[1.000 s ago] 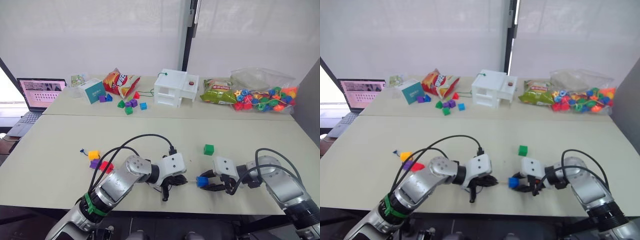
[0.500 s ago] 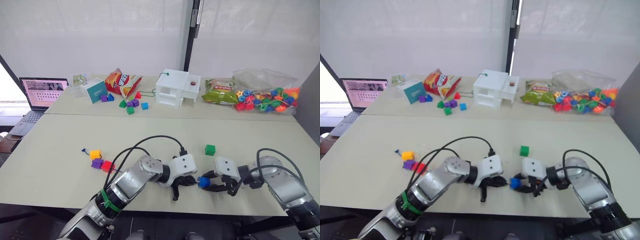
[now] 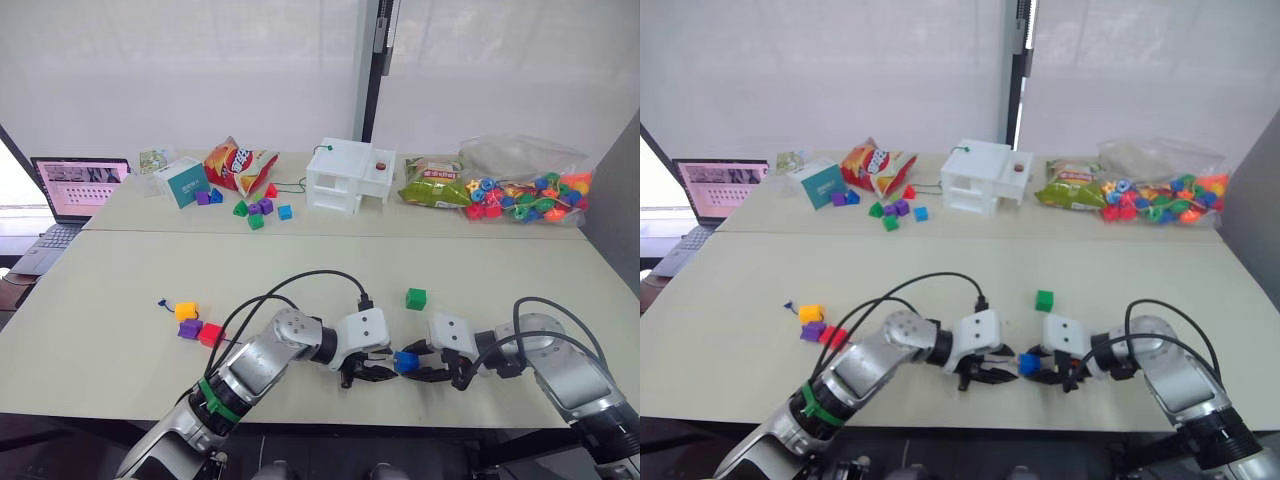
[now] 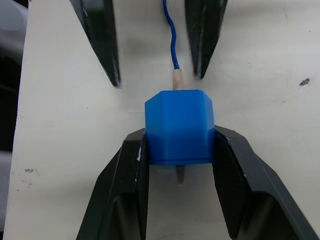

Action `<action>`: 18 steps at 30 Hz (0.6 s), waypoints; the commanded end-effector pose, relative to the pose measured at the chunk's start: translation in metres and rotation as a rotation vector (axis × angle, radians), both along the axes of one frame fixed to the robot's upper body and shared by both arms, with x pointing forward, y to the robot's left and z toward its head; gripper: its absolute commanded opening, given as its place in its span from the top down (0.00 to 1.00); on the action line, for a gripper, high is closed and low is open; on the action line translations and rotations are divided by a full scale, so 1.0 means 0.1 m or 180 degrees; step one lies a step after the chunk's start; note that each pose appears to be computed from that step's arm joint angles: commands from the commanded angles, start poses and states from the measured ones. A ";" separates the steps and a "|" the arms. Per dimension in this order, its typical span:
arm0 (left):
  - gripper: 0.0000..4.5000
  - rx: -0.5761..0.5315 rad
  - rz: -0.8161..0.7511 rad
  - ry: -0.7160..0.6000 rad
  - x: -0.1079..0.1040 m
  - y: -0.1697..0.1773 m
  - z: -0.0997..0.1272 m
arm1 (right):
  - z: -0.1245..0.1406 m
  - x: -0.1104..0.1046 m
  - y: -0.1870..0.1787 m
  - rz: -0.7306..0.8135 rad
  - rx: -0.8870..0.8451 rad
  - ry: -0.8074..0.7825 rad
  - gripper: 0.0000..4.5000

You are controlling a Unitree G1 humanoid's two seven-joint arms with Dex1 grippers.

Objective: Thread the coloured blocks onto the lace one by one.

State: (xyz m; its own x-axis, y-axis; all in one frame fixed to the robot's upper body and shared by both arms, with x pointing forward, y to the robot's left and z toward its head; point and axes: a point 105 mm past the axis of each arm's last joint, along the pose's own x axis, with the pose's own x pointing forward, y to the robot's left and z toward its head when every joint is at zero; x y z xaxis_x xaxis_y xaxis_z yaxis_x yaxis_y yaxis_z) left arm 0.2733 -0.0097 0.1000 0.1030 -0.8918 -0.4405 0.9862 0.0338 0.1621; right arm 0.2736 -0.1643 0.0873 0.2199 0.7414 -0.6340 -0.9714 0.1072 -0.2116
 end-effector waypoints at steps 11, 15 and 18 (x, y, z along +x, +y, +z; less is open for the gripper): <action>0.61 -0.0091 0.0172 0.0012 0.01 0.27 -0.23 | -0.03 -0.03 -0.02 -0.0059 -0.0095 0.0024 0.72; 0.90 -0.0113 0.0148 0.0018 0.01 0.23 -0.25 | -0.03 -0.03 -0.03 -0.0061 -0.0107 0.0024 0.72; 0.99 -0.0140 0.0113 0.0023 0.00 0.21 -0.25 | -0.02 -0.03 -0.03 -0.0065 -0.0120 0.0023 0.72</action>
State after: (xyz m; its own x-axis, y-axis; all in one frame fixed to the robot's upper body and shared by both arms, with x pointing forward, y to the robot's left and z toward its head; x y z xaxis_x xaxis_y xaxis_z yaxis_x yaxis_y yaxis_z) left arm 0.2762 0.0149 0.0741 0.1497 -0.9007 -0.4079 0.9848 0.0993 0.1423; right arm 0.2721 -0.1660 0.0877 0.2283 0.7309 -0.6431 -0.9709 0.1220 -0.2060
